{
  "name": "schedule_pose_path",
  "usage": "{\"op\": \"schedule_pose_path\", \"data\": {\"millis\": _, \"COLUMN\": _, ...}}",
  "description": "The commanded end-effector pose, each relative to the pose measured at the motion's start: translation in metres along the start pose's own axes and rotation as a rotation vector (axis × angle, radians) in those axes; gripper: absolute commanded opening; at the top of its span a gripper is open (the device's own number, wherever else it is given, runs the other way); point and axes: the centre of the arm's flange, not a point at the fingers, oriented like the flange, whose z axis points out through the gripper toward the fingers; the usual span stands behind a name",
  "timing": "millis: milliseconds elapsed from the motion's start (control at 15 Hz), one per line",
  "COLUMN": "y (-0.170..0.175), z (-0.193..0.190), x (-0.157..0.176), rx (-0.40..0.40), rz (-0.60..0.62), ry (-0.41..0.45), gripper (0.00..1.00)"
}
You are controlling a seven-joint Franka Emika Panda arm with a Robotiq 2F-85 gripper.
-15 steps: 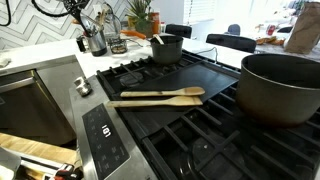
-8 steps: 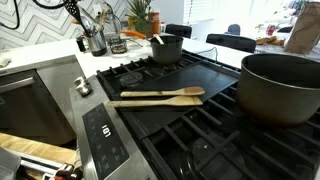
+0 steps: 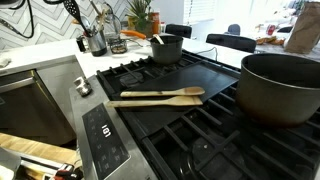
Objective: Pick up the spatula on the counter and then put it in the silver tin
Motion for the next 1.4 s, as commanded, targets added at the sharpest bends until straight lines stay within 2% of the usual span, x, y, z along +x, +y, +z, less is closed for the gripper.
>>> {"op": "schedule_pose_path", "data": {"millis": 0, "y": -0.025, "z": -0.002, "x": 0.040, "rx": 0.108, "rz": 0.074, "ry": -0.093, "gripper": 0.05}}
{"op": "schedule_pose_path", "data": {"millis": 133, "y": -0.025, "z": 0.015, "x": 0.062, "rx": 0.101, "rz": 0.123, "ry": -0.118, "gripper": 0.05}}
{"op": "schedule_pose_path", "data": {"millis": 267, "y": -0.018, "z": 0.035, "x": 0.074, "rx": 0.040, "rz": 0.172, "ry": -0.116, "gripper": 0.05}}
{"op": "schedule_pose_path", "data": {"millis": 400, "y": -0.010, "z": 0.044, "x": 0.070, "rx": -0.025, "rz": 0.164, "ry": -0.094, "gripper": 0.05}}
{"op": "schedule_pose_path", "data": {"millis": 467, "y": -0.012, "z": 0.046, "x": 0.077, "rx": 0.022, "rz": 0.149, "ry": -0.112, "gripper": 0.20}}
{"op": "schedule_pose_path", "data": {"millis": 800, "y": -0.012, "z": 0.052, "x": 0.075, "rx": 0.000, "rz": 0.148, "ry": -0.103, "gripper": 0.20}}
{"op": "schedule_pose_path", "data": {"millis": 867, "y": -0.012, "z": 0.052, "x": 0.076, "rx": -0.003, "rz": 0.171, "ry": -0.154, "gripper": 0.05}}
{"op": "schedule_pose_path", "data": {"millis": 1000, "y": -0.010, "z": 0.056, "x": 0.078, "rx": -0.005, "rz": 0.198, "ry": -0.209, "gripper": 0.05}}
{"op": "schedule_pose_path", "data": {"millis": 1333, "y": -0.005, "z": 0.067, "x": 0.091, "rx": -0.020, "rz": 0.267, "ry": -0.243, "gripper": 0.05}}
